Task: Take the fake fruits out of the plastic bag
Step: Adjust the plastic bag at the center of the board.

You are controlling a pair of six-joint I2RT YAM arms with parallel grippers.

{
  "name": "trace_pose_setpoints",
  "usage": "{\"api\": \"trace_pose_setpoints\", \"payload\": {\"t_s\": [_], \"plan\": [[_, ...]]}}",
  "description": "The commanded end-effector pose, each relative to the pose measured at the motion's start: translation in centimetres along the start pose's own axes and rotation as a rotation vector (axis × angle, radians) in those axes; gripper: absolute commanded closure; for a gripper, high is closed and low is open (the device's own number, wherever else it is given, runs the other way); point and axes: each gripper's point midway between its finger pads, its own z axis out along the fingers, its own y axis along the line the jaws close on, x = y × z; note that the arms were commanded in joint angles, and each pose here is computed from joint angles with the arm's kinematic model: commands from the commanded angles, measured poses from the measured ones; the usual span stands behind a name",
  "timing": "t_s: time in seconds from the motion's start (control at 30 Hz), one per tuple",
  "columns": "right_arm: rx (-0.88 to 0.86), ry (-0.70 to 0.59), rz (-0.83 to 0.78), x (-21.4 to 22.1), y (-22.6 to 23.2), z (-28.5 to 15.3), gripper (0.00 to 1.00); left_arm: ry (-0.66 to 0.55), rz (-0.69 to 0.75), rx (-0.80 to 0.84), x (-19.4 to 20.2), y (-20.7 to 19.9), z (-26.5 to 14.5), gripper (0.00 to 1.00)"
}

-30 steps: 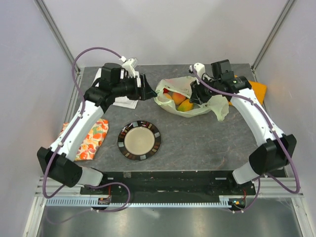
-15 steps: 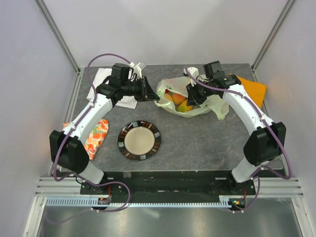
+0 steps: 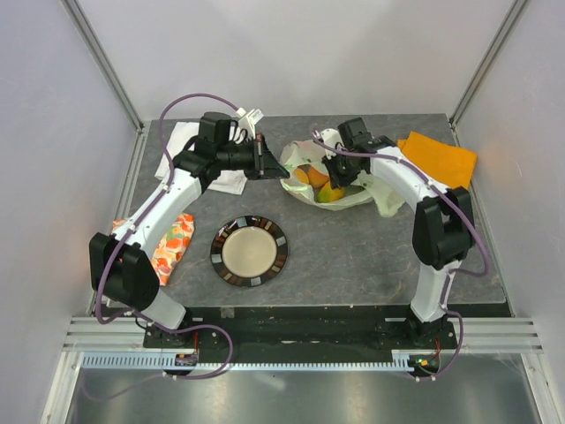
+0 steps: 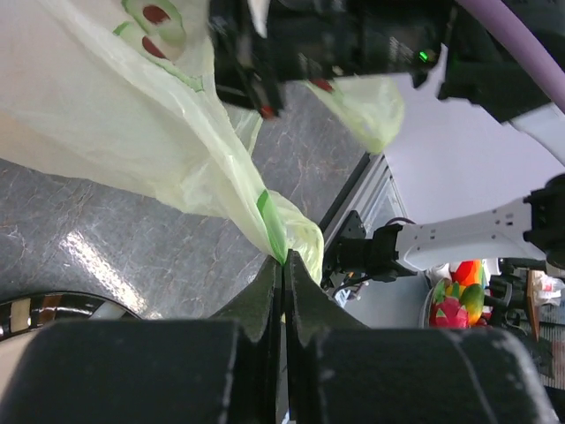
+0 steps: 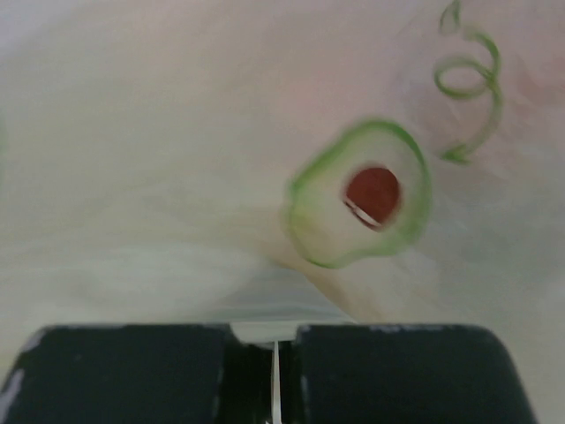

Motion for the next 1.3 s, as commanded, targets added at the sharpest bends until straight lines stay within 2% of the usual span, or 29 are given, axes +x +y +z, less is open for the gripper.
{"api": "trace_pose_setpoints", "payload": {"t_s": [0.0,0.03,0.1,0.17,0.27,0.3,0.37,0.47,0.67,1.0,1.13,1.27], "plan": [[0.354,-0.149,0.012,-6.9,-7.9,-1.1,1.00,-0.044,0.114,0.061,-1.0,-2.2,-1.7,0.98],[0.399,-0.139,0.020,-6.9,-9.3,-0.1,1.00,-0.049,0.129,0.057,-1.1,-2.1,-1.8,0.98],[0.501,-0.213,0.043,-9.6,-12.4,-1.6,1.00,-0.061,0.137,0.043,-1.5,-1.8,-1.9,0.98],[0.544,-0.213,0.053,-9.9,-14.3,-1.3,0.98,-0.069,0.145,0.033,-1.8,-1.5,-1.8,0.98],[0.443,-0.195,-0.002,-9.9,-13.5,-0.3,0.75,-0.076,0.145,0.014,-2.1,-0.9,-1.5,0.98],[0.410,-0.164,-0.032,-8.9,-13.0,0.2,0.64,-0.078,0.144,0.013,-2.3,-0.8,-1.5,0.99],[0.364,-0.108,-0.040,-7.2,-12.1,0.8,0.59,-0.078,0.141,0.007,-2.4,-0.5,-1.2,0.99],[0.346,-0.007,-0.043,-3.0,-11.6,2.0,0.58,-0.076,0.128,0.005,-2.6,-0.1,-0.8,0.98],[0.391,0.024,-0.031,-0.7,-12.4,2.0,0.58,-0.071,0.115,0.002,-2.9,0.3,-0.2,0.98],[0.511,0.026,-0.003,0.1,-15.9,0.9,0.58,-0.060,0.117,0.015,-3.2,0.5,0.4,0.98],[0.533,0.023,-0.016,0.1,-17.3,1.8,0.57,-0.063,0.127,0.006,-3.6,0.9,0.7,0.98],[0.579,-0.056,0.002,-2.3,-18.3,1.0,0.56,-0.057,0.134,0.015,-4.1,0.7,1.0,0.98]]}}
